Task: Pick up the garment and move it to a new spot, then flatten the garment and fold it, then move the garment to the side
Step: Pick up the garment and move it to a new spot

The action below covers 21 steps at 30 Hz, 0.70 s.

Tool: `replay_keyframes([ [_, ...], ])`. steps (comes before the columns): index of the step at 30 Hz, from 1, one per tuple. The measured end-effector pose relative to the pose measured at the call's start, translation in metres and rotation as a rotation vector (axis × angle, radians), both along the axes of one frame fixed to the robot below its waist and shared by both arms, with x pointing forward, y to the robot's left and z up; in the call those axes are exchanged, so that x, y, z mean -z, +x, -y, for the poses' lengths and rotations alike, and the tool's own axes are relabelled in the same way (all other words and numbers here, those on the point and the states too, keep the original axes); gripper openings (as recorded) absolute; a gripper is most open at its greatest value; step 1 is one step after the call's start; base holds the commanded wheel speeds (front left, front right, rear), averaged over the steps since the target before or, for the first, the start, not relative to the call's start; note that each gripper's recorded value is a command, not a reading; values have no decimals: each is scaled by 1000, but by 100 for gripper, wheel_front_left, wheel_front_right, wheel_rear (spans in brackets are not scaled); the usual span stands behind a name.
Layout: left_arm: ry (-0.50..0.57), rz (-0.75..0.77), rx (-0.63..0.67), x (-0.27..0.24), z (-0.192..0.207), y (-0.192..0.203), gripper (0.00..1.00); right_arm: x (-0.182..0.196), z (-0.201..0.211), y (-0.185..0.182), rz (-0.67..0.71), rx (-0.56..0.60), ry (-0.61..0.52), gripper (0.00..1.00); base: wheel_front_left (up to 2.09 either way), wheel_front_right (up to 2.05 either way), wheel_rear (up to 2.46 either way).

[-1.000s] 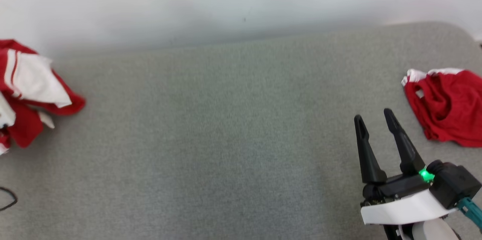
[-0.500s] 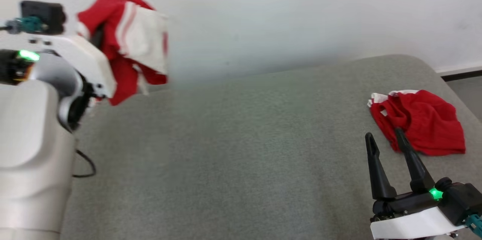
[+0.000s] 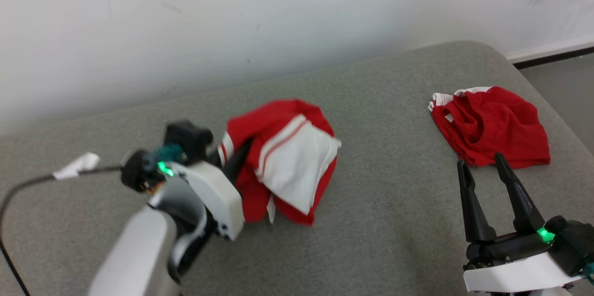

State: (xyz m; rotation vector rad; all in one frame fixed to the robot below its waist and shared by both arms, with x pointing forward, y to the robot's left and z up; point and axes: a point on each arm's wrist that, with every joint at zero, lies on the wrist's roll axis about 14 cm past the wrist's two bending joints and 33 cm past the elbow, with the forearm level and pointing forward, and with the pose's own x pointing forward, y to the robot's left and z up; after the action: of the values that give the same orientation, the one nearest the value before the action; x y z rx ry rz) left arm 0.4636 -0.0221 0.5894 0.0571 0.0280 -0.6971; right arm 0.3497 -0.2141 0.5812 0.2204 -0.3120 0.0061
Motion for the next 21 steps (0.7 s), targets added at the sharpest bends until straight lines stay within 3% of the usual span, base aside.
replay_keyframes([
  [7, 45, -176, 48, 101, 26, -23, 0, 12, -2, 13, -42, -11, -13, 100, 0, 0, 0],
  [8, 52, -192, 51, 112, 28, -27, 9, 14, -3, 14, -48, -15, -14, 100, 0, 0, 0],
  [9, 52, -210, 50, 121, 29, -29, 30, 15, -4, 17, -52, -21, -15, 100, 0, 0, 0],
  [10, 61, -228, 51, 131, 30, -32, 61, 16, -6, 19, -53, -27, -17, 100, 0, 0, 0],
  [11, 64, -239, 50, 137, 29, -33, 61, 15, -8, 21, -52, -34, -18, 100, 0, 0, 0],
  [12, 59, -240, 46, 139, 30, -33, 98, 15, -10, 22, -53, -39, -19, 100, 0, 0, 0],
  [21, -17, -118, -17, 106, 14, -16, 100, 12, -22, 25, -40, -79, -17, 100, 0, 0, 0],
])
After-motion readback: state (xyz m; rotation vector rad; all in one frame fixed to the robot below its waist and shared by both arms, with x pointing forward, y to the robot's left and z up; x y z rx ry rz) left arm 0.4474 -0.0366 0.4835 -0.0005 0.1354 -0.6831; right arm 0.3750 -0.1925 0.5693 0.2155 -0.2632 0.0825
